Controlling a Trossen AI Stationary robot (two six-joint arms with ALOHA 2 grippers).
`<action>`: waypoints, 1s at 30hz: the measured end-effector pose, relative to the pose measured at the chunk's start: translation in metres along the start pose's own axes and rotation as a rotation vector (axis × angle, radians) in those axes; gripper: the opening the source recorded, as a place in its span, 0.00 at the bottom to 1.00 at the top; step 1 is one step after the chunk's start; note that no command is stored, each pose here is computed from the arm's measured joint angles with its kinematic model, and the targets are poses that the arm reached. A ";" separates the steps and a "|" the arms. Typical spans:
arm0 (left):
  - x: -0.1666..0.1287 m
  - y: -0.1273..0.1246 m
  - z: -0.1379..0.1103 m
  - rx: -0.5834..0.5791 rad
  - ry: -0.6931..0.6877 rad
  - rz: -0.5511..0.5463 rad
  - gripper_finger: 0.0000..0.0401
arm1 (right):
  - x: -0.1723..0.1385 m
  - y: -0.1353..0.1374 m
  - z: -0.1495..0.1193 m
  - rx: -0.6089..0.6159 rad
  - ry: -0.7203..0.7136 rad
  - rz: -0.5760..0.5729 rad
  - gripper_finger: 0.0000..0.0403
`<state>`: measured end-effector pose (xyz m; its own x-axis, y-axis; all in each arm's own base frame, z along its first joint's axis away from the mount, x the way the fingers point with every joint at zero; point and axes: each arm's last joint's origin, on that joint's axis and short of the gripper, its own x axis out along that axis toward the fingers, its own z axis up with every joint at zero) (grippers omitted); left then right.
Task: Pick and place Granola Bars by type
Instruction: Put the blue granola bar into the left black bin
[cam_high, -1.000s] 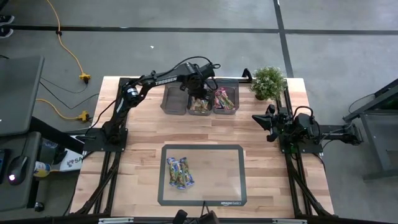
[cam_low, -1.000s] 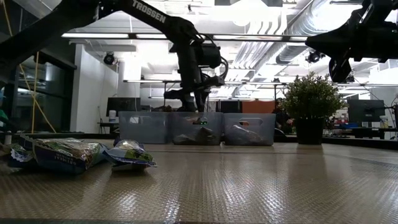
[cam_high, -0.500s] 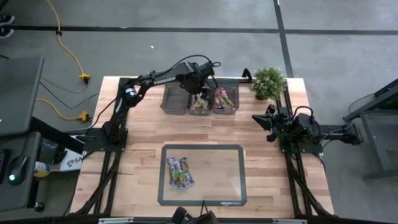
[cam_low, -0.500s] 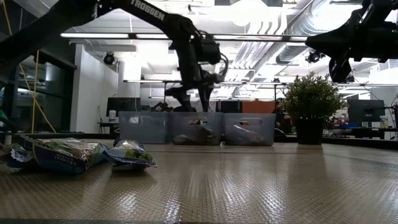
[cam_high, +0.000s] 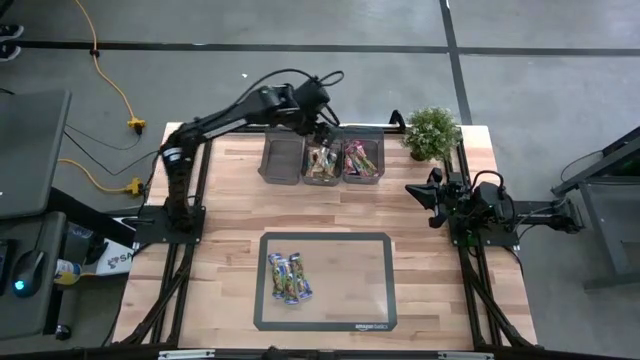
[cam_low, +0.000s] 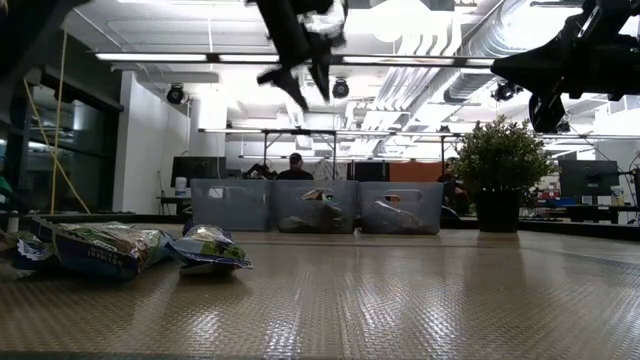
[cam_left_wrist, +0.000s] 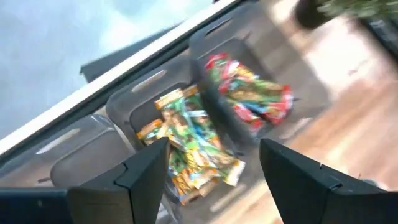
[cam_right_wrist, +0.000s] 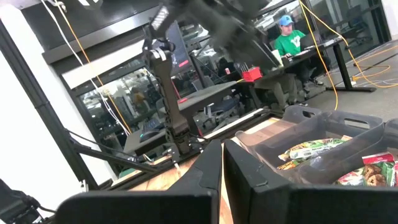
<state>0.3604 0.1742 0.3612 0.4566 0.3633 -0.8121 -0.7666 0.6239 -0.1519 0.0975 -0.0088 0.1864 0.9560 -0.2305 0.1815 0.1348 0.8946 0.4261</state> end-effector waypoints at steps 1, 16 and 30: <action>-0.012 -0.001 -0.001 0.003 -0.021 -0.006 0.61 | 0.000 0.000 0.000 0.000 0.000 0.000 0.00; -0.199 0.013 -0.044 -0.023 -0.439 -0.063 0.61 | 0.000 0.000 0.000 0.000 0.000 0.000 0.00; -0.280 0.041 -0.119 -0.165 -0.528 0.001 0.61 | 0.000 0.000 0.000 0.000 0.000 0.000 0.00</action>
<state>0.1475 0.0159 0.5150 0.5876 0.6882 -0.4256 -0.8084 0.5220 -0.2721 0.0975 -0.0088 0.1864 0.9559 -0.2305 0.1818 0.1346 0.8946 0.4260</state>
